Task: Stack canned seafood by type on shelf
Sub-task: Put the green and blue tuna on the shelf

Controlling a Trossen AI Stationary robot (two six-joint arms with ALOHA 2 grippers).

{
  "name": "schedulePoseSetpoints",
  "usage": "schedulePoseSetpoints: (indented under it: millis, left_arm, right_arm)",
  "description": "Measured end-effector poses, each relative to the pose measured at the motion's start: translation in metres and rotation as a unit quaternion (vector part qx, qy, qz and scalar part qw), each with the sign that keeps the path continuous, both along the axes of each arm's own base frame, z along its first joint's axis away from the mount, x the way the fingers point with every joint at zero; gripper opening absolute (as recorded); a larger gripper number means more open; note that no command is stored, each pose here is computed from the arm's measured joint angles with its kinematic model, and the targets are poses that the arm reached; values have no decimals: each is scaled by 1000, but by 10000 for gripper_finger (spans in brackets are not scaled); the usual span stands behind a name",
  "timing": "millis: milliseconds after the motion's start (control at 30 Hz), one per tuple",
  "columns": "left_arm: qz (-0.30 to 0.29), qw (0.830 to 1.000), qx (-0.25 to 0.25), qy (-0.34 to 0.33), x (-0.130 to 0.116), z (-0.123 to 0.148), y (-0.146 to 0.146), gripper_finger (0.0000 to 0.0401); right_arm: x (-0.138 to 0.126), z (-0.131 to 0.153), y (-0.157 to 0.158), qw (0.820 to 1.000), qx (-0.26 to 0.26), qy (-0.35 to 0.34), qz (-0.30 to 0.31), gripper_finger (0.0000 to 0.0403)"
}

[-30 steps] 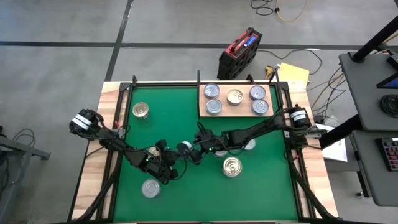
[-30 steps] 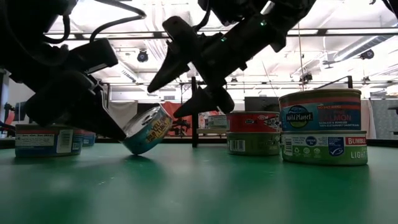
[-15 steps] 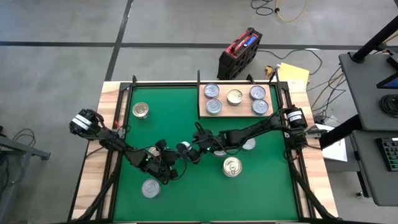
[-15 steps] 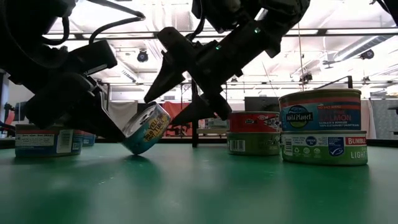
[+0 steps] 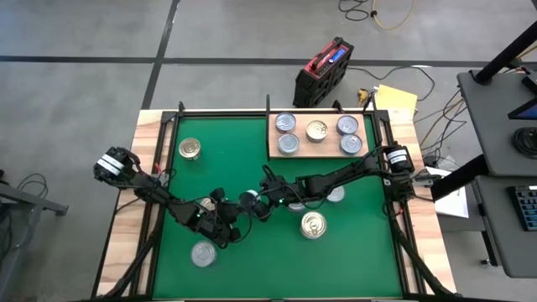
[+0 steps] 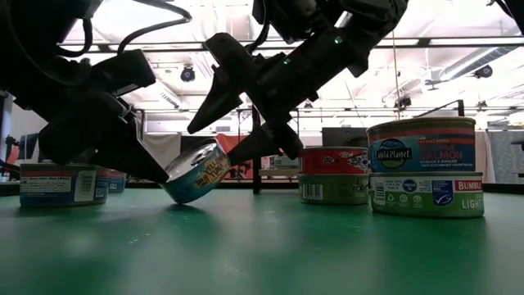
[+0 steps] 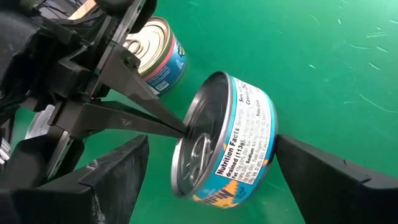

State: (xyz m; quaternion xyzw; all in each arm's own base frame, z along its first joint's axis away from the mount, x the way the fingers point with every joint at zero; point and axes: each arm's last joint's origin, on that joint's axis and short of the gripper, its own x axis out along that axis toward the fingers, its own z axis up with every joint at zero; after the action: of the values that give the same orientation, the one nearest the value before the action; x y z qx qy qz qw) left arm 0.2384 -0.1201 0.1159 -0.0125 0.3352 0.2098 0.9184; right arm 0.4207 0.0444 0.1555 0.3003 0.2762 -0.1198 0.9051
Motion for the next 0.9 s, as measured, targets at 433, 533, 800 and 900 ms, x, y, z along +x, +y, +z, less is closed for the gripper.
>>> schedulePoseSetpoints:
  millis: [433, 533, 800, 900]
  left_arm:
    - [0, 1000, -1, -2, 0, 0, 0, 0]
    - [0, 1000, -2, -3, 0, 0, 0, 0]
    - [1, 1000, -3, -4, 1, 0, 0, 0]
    - [1, 1000, -3, -4, 1, 0, 0, 0]
  right_arm:
    - [0, 0, 0, 1000, 5, 1, 5, 300]
    - [0, 0, 0, 1000, 5, 1, 6, 293]
    - [0, 0, 1, 1000, 1, 1, 11, 290]
    - [0, 0, 1, 1000, -1, 1, 12, 290]
